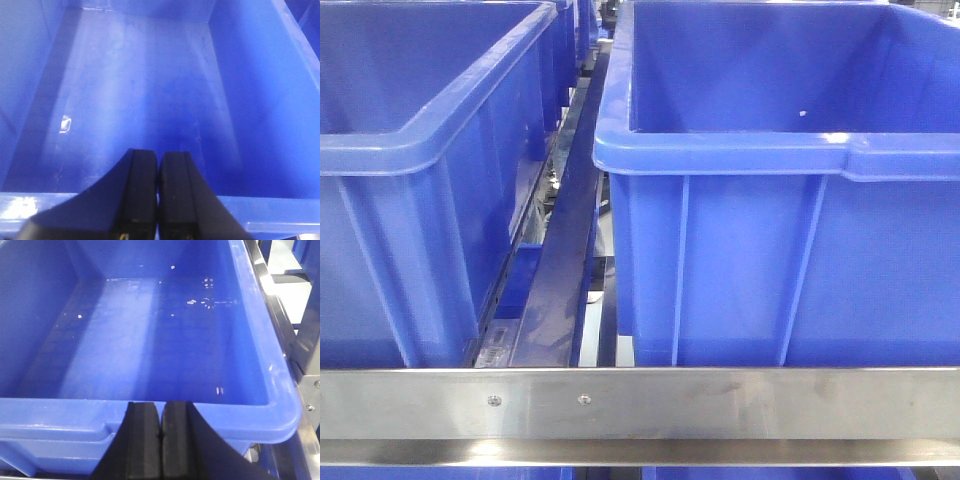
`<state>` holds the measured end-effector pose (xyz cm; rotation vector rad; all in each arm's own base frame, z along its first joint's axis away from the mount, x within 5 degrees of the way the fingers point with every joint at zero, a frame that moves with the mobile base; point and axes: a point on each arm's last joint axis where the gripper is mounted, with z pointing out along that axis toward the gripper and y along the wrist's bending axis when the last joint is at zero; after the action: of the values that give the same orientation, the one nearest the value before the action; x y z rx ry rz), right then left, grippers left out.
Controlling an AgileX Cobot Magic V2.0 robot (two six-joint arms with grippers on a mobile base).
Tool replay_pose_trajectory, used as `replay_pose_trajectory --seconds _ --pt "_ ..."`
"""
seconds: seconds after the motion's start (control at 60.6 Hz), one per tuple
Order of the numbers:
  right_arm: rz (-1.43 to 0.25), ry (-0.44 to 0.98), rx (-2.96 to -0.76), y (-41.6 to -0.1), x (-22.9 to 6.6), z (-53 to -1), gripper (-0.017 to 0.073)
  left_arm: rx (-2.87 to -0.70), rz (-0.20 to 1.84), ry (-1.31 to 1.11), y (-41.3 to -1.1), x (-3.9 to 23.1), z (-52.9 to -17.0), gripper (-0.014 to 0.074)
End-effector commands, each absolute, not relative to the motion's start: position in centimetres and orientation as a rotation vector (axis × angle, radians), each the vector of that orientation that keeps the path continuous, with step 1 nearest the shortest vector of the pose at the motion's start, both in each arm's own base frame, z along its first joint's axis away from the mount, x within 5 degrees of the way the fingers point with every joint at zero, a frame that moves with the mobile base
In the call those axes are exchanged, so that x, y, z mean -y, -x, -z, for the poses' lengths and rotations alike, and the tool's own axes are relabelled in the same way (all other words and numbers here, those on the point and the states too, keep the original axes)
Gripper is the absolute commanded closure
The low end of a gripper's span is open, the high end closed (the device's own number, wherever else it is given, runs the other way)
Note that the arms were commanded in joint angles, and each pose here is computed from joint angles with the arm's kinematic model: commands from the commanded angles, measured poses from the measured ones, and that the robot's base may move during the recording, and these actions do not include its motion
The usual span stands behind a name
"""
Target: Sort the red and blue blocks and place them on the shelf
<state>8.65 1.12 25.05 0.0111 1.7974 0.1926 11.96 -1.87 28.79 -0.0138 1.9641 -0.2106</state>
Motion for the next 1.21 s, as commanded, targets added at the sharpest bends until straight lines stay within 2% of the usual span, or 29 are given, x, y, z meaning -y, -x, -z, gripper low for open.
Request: replay_pose_trajectory --seconds 0.0,0.198,0.429,0.842,1.189 --pt "-0.202 -0.005 -1.691 -8.8 -1.2 -26.7 0.0506 -1.864 0.233 0.008 -12.2 2.0 -30.4 0.0457" --pt "-0.202 -0.005 -1.689 -8.7 -1.2 -26.7 0.0506 -1.864 0.233 0.008 -12.2 2.0 -30.4 0.0457" --pt "-0.153 -0.026 -1.601 -6.6 -0.5 -27.0 0.0506 -1.864 0.233 0.008 -12.2 2.0 -30.4 0.0457" --pt "-0.118 -0.064 -1.58 -5.6 -0.2 -20.3 0.0506 -1.864 0.233 0.008 -12.2 2.0 -30.4 0.0457" --pt "-0.115 -0.066 -1.568 -5.4 -0.2 -20.3 0.0506 -1.866 0.233 0.008 -12.2 2.0 -30.4 0.0457"
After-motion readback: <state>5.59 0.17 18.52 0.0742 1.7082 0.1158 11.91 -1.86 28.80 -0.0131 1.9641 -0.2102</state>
